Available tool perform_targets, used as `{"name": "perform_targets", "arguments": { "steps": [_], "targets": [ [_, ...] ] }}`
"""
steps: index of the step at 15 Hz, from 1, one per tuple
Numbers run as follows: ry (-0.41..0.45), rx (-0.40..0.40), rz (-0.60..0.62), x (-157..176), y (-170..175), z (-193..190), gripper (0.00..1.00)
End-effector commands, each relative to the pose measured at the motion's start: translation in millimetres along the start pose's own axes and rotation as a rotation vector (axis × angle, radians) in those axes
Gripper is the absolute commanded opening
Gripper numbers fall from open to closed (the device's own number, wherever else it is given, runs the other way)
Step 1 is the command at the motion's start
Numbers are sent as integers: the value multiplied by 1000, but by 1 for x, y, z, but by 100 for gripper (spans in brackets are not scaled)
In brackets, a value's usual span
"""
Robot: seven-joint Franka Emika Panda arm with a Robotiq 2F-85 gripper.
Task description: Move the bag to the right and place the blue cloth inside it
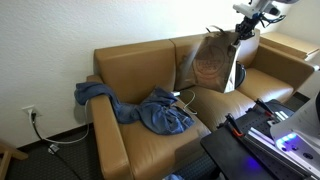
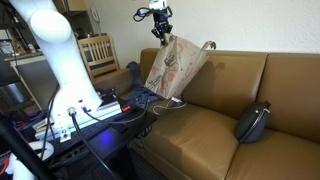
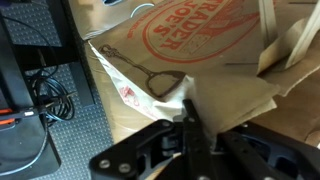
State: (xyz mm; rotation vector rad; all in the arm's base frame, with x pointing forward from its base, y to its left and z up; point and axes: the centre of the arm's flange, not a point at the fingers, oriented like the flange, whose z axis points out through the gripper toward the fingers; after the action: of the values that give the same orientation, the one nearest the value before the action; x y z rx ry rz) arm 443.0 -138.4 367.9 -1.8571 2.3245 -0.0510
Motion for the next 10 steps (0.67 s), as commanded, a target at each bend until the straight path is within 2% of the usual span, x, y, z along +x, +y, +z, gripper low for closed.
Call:
{"name": "perform_targets", "arguments": {
  "steps": [1, 2, 5, 7, 10],
  "targets": [
    [-34, 105, 154, 6, -2, 41, 0],
    [-12, 37, 97, 12, 6, 24, 0],
    [-8, 15, 102, 13, 9, 40, 0],
    [107, 6, 109, 0, -2, 64, 0],
    [257, 63, 193, 10, -13, 98, 0]
  ]
}}
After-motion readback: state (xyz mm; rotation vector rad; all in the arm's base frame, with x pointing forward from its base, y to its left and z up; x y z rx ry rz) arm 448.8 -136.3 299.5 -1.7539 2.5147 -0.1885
